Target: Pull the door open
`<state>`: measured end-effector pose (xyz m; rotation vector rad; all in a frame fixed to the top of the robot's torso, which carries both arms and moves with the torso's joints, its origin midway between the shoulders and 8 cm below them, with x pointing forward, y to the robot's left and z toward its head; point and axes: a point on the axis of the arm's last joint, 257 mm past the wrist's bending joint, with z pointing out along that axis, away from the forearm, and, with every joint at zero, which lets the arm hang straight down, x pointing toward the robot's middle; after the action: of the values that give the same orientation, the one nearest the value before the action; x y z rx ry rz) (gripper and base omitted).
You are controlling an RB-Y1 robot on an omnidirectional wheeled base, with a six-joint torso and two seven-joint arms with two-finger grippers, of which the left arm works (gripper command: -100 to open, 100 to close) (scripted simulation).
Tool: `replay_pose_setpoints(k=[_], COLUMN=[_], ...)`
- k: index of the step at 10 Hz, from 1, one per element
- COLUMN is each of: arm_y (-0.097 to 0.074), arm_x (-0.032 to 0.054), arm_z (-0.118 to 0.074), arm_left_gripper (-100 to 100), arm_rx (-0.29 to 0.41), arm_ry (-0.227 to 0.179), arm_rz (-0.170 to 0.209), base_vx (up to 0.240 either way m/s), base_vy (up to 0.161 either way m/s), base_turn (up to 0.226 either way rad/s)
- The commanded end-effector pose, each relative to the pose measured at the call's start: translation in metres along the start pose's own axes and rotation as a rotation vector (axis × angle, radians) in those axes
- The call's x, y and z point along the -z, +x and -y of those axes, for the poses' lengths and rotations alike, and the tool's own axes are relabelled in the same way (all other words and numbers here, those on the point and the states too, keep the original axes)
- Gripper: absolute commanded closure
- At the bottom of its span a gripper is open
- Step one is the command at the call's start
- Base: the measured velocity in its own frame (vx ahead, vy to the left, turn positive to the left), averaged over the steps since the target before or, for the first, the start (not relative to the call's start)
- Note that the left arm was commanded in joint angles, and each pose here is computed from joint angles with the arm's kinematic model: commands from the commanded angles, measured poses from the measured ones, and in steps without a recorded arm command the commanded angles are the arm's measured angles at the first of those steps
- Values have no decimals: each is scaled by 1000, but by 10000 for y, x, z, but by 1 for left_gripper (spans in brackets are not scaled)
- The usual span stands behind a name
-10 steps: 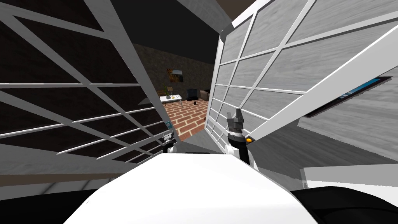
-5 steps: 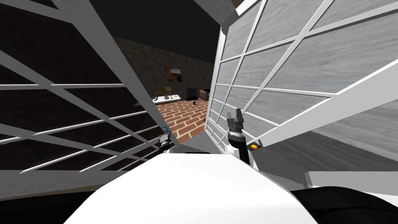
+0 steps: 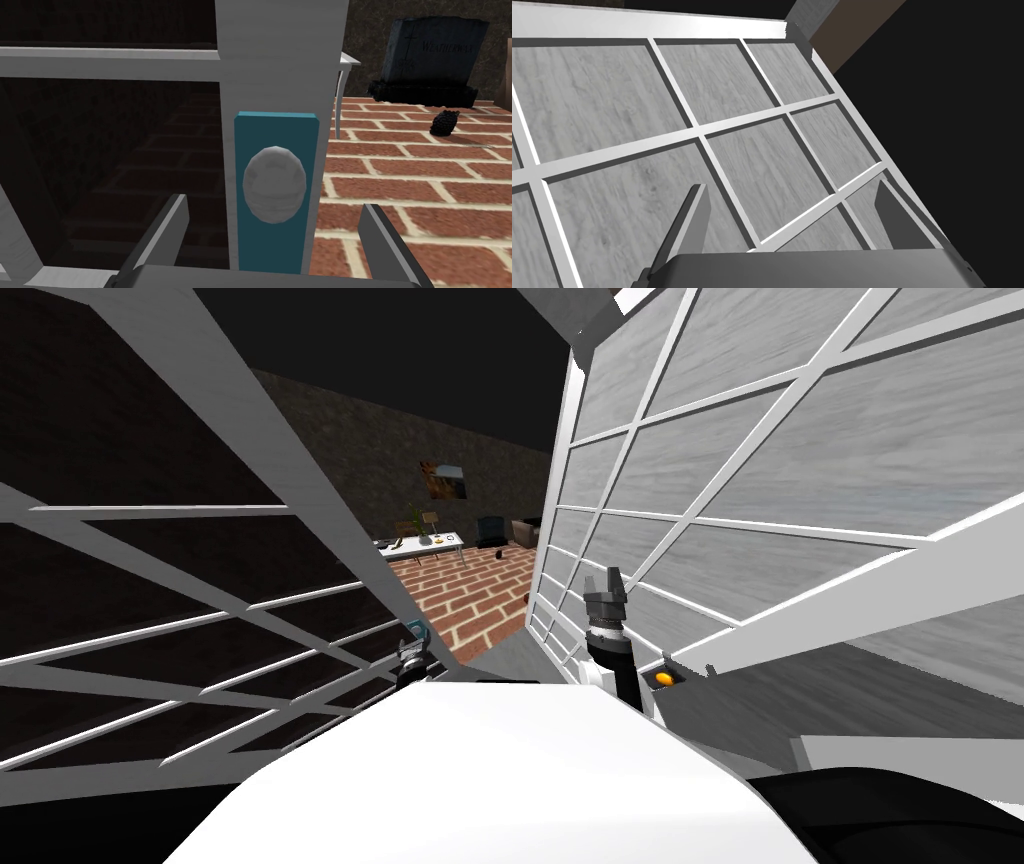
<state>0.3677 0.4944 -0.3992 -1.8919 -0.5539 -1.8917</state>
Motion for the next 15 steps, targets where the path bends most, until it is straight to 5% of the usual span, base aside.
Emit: replay_pose_setpoints(k=[1, 6, 7, 12, 15], arm_y=[-5, -10, -10, -10, -9], arm_x=[-7, -13, -13, -13, -3], arm_z=[141, 361, 361, 361, 238], arm_left_gripper=[-100, -100, 100, 100, 100], arm_rx=[1, -3, -3, -3, -1], arm_ry=[4, 9, 9, 9, -34], arm_rz=[-1, 2, 2, 2, 2], base_vx=[92, 106, -22, -9, -158], base_vy=[-12, 5, -9, -2, 2], base_turn=[-17, -11, 6, -6, -55])
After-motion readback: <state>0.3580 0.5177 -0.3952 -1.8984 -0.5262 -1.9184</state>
